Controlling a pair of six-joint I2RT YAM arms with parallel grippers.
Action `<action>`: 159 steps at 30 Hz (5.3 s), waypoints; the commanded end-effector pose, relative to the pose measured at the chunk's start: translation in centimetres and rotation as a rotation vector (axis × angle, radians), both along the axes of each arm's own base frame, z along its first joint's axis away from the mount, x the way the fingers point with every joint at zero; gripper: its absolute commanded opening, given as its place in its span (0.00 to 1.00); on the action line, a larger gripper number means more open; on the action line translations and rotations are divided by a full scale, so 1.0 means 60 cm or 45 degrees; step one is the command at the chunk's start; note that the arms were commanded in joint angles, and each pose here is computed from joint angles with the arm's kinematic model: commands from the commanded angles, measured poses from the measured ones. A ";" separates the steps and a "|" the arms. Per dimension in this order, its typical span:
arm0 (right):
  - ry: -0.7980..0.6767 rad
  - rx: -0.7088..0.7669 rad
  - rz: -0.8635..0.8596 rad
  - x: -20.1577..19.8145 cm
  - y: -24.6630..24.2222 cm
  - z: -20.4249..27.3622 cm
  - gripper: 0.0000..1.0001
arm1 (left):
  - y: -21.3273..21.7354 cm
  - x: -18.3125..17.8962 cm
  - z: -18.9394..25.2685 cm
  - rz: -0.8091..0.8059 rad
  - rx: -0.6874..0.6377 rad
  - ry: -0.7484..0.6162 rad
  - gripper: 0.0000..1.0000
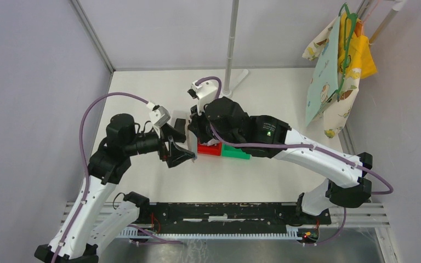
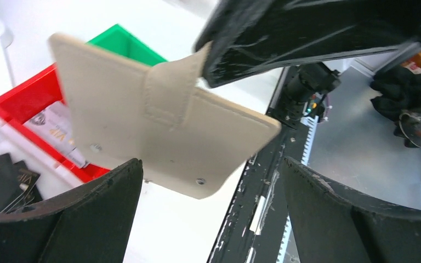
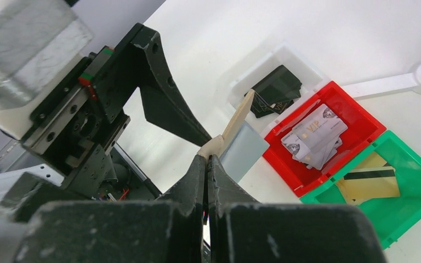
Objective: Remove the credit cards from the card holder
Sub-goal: Open the card holder.
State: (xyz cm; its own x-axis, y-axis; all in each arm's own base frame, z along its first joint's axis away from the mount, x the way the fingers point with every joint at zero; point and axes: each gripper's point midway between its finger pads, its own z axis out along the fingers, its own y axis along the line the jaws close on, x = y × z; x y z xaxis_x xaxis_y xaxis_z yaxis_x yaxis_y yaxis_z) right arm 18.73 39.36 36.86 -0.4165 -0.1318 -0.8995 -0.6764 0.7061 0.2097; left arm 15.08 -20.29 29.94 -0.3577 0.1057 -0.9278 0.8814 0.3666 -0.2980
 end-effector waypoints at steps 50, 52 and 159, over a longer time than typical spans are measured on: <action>-0.220 0.330 0.443 -0.027 -0.124 0.058 0.97 | -0.039 0.012 0.097 -0.044 -0.195 0.247 0.02; -0.259 0.331 0.474 -0.040 -0.141 0.041 0.97 | -0.052 0.005 0.115 -0.118 -0.250 0.367 0.02; -0.099 0.938 0.640 -0.061 -0.098 0.120 0.00 | 0.026 -0.023 0.155 -0.141 0.163 -0.460 0.85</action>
State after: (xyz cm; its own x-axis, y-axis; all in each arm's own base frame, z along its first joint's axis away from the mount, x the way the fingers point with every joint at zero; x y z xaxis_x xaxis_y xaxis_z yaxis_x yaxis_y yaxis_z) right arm 16.13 34.15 39.35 -0.4440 0.2574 -0.8583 -0.8686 0.1114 0.4827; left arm 11.92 -19.59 41.03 -0.1127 0.1539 -0.9816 0.9679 0.2403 -0.0734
